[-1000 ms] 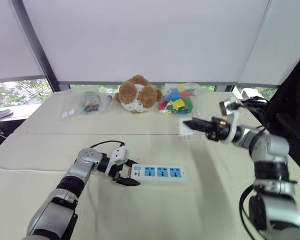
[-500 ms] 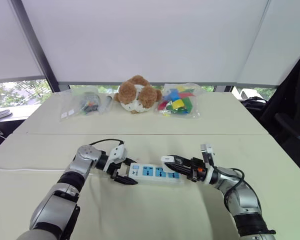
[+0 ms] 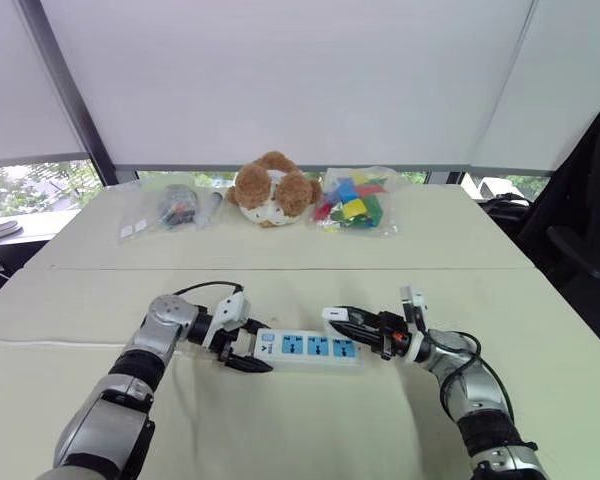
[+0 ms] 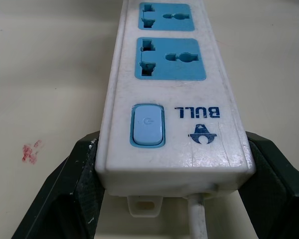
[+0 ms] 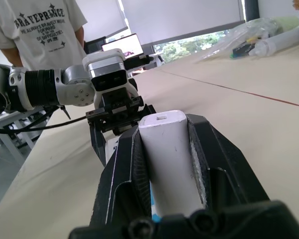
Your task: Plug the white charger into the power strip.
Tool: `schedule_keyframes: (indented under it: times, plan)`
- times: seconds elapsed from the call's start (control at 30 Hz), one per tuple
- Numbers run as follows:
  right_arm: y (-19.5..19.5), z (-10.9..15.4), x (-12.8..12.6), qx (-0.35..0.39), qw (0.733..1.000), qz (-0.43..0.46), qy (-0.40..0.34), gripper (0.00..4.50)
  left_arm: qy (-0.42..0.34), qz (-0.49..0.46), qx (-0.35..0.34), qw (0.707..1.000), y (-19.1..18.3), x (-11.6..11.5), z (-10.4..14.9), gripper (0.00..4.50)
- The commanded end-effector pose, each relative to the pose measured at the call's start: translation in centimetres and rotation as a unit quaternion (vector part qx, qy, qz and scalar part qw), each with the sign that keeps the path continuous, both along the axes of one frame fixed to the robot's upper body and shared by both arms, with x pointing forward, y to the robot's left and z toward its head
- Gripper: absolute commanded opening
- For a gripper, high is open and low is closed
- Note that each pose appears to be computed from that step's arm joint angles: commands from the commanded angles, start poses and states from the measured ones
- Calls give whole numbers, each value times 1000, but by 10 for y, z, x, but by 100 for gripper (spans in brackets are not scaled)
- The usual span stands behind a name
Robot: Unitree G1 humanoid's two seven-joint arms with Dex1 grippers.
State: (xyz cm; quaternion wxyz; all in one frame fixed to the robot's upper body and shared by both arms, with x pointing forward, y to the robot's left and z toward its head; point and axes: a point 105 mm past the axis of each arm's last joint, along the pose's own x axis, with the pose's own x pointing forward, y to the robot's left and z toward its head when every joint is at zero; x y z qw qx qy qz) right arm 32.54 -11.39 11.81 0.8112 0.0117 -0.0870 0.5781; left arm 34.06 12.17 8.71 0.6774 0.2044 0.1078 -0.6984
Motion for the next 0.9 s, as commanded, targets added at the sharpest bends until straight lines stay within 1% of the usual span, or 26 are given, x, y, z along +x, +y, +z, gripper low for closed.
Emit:
schedule_keyframes:
  times: [0.03,0.27,0.4,0.6,0.9]
  plan:
    - [-17,-24,-4,-30,999,-21,37,69,6,-6,30,999,11,-4,-5,304]
    - [-26,-25,-1,-25,998,-41,44,69,6,-6,31,999,9,-5,-6,304]
    - [-26,-35,-1,-28,997,-46,54,69,6,-7,29,1000,7,-3,-5,304]
    - [-27,-54,-10,-34,996,-44,66,69,3,-5,34,999,11,-2,-3,304]
    - [-30,-81,-19,-49,992,-30,116,69,6,-4,38,999,14,-4,-4,304]
